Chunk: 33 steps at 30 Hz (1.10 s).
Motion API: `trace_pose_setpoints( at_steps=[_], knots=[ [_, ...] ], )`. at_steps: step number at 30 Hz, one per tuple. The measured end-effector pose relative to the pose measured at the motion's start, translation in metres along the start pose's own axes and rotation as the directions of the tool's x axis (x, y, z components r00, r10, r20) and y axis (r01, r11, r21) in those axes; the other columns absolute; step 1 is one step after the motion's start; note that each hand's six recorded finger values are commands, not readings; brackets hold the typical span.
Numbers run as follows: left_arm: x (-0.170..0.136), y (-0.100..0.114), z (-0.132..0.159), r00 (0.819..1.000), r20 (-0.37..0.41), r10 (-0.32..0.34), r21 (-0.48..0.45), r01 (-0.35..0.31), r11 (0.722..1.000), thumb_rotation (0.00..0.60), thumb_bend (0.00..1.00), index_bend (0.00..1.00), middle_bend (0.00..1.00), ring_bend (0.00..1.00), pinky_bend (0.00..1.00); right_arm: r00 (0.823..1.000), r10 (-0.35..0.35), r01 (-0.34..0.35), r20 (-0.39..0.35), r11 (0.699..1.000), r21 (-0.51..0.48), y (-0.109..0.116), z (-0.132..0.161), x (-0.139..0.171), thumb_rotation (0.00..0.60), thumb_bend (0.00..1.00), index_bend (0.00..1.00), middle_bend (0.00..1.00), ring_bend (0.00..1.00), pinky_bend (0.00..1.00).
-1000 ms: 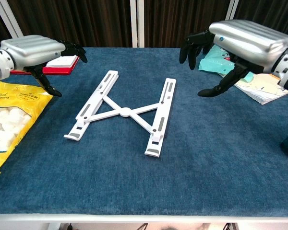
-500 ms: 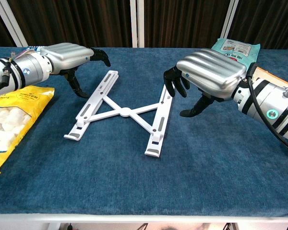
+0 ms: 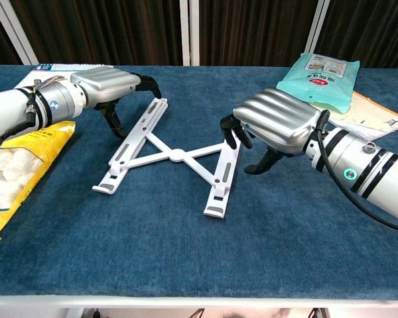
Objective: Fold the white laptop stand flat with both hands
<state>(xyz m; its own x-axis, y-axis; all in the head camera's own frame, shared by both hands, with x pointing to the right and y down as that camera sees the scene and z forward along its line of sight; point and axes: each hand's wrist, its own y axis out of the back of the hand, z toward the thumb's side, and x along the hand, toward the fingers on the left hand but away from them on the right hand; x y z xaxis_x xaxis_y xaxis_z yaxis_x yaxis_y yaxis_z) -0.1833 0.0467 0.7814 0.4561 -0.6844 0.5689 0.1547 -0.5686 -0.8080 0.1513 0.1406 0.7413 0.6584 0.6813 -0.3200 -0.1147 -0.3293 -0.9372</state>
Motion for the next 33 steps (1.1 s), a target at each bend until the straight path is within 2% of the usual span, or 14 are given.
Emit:
trace_pose_setpoints(
  at_steps=[6,12,22,27,29,33],
  knots=[
    [0.0,-0.002,0.003,1.0,0.005,-0.002,-0.016,0.002,1.0,0.6,0.0,0.17,0.05,0.07,0.18,1.0,-0.022,0.022,-0.014,0.999,0.025,-0.005,0.006,-0.009,0.6,0.0,0.59,0.65,0.53,0.59],
    [-0.001,-0.007,0.008,1.0,0.011,-0.02,-0.1,0.021,0.995,0.6,0.0,0.17,0.05,0.07,0.18,0.998,-0.05,0.051,-0.025,0.998,0.029,-0.004,0.011,-0.016,0.6,0.0,0.59,0.65,0.53,0.59],
    [-0.009,-0.018,0.036,0.996,0.073,-0.056,-0.247,0.073,0.966,0.6,0.0,0.17,0.05,0.07,0.18,0.996,-0.08,0.081,-0.043,0.997,0.022,-0.001,0.018,-0.023,0.6,0.0,0.59,0.65,0.53,0.59],
    [-0.016,-0.021,0.045,0.992,0.106,-0.067,-0.272,0.094,0.958,0.6,0.0,0.17,0.05,0.07,0.18,0.995,-0.084,0.085,-0.057,0.996,0.022,-0.001,0.021,-0.021,0.6,0.0,0.59,0.64,0.53,0.59],
    [-0.016,-0.019,0.041,0.994,0.096,-0.059,-0.263,0.083,0.961,0.6,0.0,0.17,0.05,0.07,0.18,0.994,-0.083,0.084,-0.066,0.996,0.015,0.0,0.022,-0.02,0.6,0.0,0.56,0.59,0.51,0.58],
    [-0.021,-0.005,0.021,0.999,0.043,-0.001,-0.266,0.012,0.964,0.6,0.0,0.17,0.05,0.07,0.18,0.992,-0.077,0.077,-0.097,0.997,-0.008,0.008,0.023,-0.017,0.6,0.0,0.31,0.42,0.36,0.43]
  ],
)
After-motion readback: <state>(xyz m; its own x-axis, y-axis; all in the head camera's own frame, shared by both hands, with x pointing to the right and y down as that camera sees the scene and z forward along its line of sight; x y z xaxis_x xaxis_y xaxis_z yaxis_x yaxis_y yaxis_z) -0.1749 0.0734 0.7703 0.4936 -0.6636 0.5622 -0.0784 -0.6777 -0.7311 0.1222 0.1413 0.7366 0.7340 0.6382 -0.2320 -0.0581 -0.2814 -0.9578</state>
